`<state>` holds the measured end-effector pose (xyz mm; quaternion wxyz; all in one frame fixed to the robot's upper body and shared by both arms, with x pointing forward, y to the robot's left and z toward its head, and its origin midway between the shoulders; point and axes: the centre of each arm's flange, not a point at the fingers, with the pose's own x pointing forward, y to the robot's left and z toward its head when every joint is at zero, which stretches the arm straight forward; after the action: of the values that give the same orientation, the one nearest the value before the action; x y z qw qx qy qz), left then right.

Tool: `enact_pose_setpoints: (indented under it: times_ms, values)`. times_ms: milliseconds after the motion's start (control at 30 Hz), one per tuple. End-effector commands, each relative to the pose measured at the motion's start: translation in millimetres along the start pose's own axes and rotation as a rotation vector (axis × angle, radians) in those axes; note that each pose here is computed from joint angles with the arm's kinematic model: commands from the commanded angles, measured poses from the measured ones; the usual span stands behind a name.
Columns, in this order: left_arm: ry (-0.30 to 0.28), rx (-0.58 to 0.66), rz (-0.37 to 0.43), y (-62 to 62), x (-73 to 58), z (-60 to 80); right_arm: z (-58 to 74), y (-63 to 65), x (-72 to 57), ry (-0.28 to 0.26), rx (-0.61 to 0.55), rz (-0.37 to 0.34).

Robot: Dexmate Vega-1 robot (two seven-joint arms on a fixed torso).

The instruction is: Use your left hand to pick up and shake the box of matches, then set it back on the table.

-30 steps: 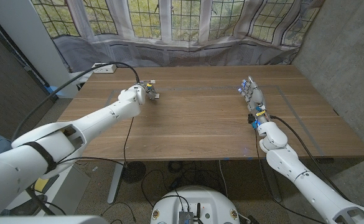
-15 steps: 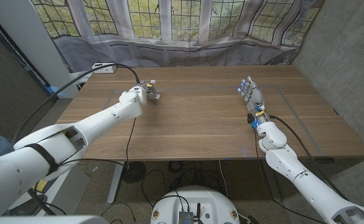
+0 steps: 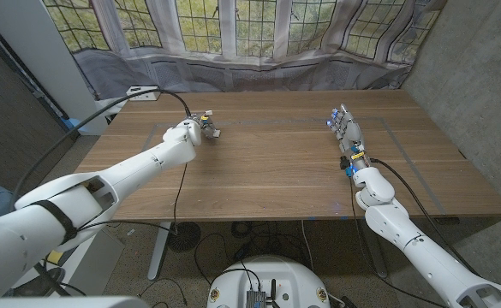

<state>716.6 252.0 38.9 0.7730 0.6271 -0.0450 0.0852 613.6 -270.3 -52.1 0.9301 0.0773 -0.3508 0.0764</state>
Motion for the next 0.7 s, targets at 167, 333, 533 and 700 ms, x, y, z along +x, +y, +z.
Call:
enact_pose_setpoints:
  times_ms: [167, 333, 533, 700]
  values:
    - [-0.003, -0.037, 0.063, 27.7, -10.8, -0.6, 0.2, -0.9, 0.3, -0.003, -0.001, 0.003]
    - [0.0, -0.049, 0.073, 31.7, -13.3, -1.6, -1.0, -1.3, 1.0, -0.003, 0.004, 0.0]
    - [0.003, -0.058, 0.086, 36.3, -17.2, -2.8, -1.1, -1.7, 2.6, -0.008, 0.005, 0.002]
    - [0.003, -0.067, 0.099, 40.7, -20.6, -3.9, -0.6, -1.9, 4.6, -0.011, 0.009, 0.003]
